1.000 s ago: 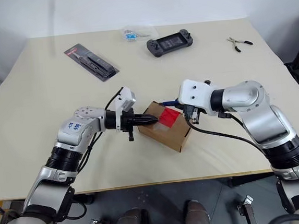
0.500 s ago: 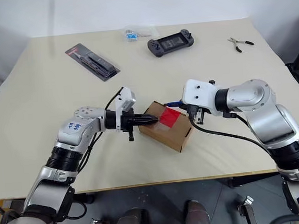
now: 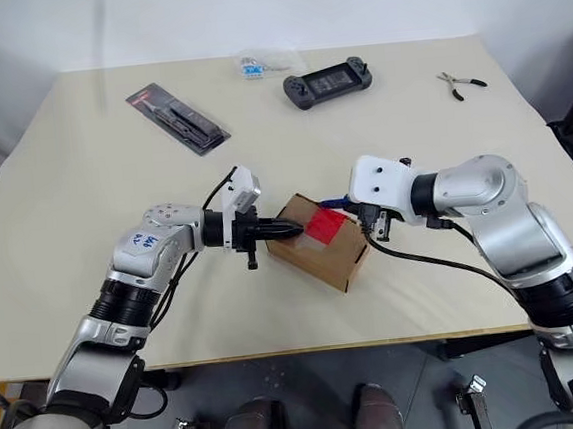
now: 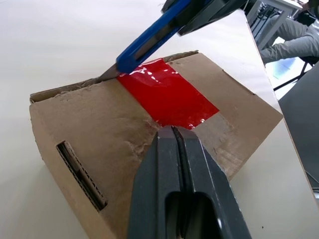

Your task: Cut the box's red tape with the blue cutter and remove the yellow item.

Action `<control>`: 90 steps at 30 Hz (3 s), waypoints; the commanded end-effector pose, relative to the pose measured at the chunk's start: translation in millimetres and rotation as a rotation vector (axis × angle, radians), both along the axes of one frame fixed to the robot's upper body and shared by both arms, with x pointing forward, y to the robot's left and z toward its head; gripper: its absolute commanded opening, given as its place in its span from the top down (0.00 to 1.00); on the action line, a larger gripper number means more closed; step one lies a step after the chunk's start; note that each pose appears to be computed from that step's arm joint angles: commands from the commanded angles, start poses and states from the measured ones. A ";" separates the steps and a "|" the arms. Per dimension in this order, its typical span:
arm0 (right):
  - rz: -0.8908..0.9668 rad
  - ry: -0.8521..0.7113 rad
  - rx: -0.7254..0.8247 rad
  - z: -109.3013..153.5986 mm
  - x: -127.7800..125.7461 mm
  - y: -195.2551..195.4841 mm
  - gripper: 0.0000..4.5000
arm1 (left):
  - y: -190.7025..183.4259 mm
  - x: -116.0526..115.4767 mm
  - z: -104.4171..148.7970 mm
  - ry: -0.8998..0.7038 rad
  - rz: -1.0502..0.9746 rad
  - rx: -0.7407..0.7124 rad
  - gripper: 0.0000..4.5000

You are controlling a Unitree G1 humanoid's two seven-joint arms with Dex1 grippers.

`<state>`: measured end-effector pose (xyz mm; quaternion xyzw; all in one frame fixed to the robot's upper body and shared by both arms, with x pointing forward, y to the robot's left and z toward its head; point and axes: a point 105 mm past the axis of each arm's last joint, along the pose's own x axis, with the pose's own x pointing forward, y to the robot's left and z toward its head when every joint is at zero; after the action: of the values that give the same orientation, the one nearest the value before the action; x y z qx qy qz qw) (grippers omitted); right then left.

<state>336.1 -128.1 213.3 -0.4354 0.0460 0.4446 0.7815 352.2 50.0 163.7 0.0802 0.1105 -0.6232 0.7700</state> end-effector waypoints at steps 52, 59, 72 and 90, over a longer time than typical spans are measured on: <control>-0.052 0.165 -0.188 -9.3 -46.4 -19.4 0.90 | 16.9 32.2 -51.9 -0.026 0.095 0.708 0.99; -0.066 0.193 -0.201 -2.7 -59.3 -30.9 0.90 | 17.2 31.6 -53.8 -0.012 0.113 0.701 0.99; -0.136 0.153 0.204 56.9 -64.2 -54.3 0.90 | 4.0 30.1 -36.4 -0.025 0.115 0.507 0.99; -0.692 0.125 0.531 -96.5 22.1 -139.2 0.61 | -30.6 9.3 92.3 -0.151 0.006 -0.059 1.00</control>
<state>360.3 -256.7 116.9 -0.1485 0.1203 0.1973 0.9615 365.7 19.3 228.6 0.1055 0.0750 -0.6145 0.7782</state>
